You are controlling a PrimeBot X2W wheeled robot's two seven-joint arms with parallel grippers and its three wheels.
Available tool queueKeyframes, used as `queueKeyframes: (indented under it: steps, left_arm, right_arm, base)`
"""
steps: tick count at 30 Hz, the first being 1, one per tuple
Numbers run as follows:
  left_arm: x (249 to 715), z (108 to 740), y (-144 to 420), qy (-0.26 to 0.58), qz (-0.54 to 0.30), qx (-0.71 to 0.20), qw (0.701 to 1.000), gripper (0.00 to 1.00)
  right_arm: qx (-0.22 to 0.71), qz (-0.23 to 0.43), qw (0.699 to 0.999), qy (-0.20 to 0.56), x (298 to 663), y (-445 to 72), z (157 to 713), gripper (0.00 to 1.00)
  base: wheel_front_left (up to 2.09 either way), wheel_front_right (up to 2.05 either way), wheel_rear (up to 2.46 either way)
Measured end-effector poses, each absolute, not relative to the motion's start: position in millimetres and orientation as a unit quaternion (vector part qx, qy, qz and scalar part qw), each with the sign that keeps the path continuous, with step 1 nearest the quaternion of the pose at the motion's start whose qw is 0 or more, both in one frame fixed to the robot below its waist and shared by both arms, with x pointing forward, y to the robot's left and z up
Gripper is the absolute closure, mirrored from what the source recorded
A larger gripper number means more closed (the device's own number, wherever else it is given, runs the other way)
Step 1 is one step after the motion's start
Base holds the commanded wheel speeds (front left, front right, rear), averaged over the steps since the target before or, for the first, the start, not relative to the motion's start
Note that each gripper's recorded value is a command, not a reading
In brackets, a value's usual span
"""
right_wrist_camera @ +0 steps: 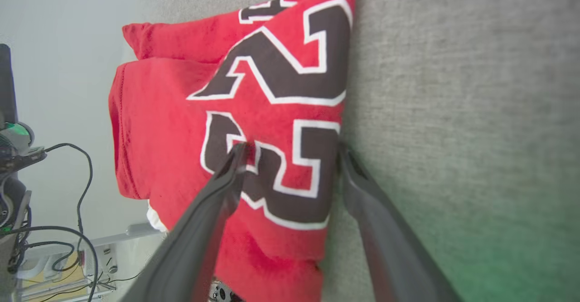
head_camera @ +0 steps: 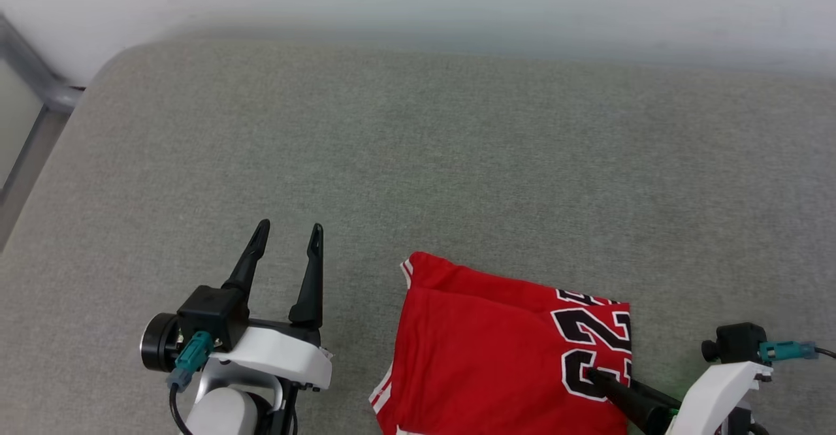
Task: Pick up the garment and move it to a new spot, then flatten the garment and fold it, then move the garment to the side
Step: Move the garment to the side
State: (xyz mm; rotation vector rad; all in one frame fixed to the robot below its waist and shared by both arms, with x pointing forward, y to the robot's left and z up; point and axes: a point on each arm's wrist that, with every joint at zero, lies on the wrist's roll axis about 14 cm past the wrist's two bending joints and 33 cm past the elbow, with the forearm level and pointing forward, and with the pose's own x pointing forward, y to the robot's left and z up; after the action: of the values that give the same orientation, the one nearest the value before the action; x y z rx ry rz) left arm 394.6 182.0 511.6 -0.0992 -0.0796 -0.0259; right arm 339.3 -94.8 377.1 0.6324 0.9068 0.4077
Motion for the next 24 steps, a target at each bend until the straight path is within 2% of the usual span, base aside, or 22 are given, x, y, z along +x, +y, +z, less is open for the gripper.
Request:
queueKeyframes:
  steps: [5,6,7,8,11,17,23,24]
  left_arm:
    - [394,507,190,-0.034,-0.001,-0.046,0.998,0.00]
    - [394,506,191,-0.033,0.001,-0.046,0.998,0.00]
    - [394,505,192,-0.032,0.002,-0.044,0.999,0.00]
    - [394,504,193,-0.031,0.004,-0.044,0.999,0.00]
    - [394,506,194,-0.035,0.006,-0.042,0.998,0.00]
    - [387,511,188,-0.042,-0.003,-0.049,0.998,0.00]
    - [388,516,173,-0.050,-0.028,-0.044,0.997,0.00]
    - [388,516,163,-0.050,-0.043,-0.043,0.997,0.00]
  right_arm:
    - [0.298,0.205,0.807,0.467,337,-82,360,0.00]
    - [0.298,0.208,0.805,0.469,337,-80,359,0.30]
    - [0.295,0.212,0.805,0.469,339,-78,360,0.83]
    - [0.293,0.215,0.805,0.469,340,-77,360,1.00]
    - [0.278,0.224,0.813,0.459,344,-75,365,1.00]
    - [0.215,0.234,0.850,0.420,350,-90,385,1.00]
    - [0.142,0.206,0.882,0.400,350,-127,396,1.00]
    - [0.123,0.184,0.890,0.398,345,-147,399,1.00]
  base:
    - [0.00,0.00,0.00]
    - [0.00,0.00,0.00]
    - [0.00,0.00,0.00]
    - [0.00,0.00,0.00]
    - [0.00,0.00,0.00]
    - [0.00,0.00,0.00]
    - [0.00,0.00,0.00]
    - [0.00,0.00,0.00]
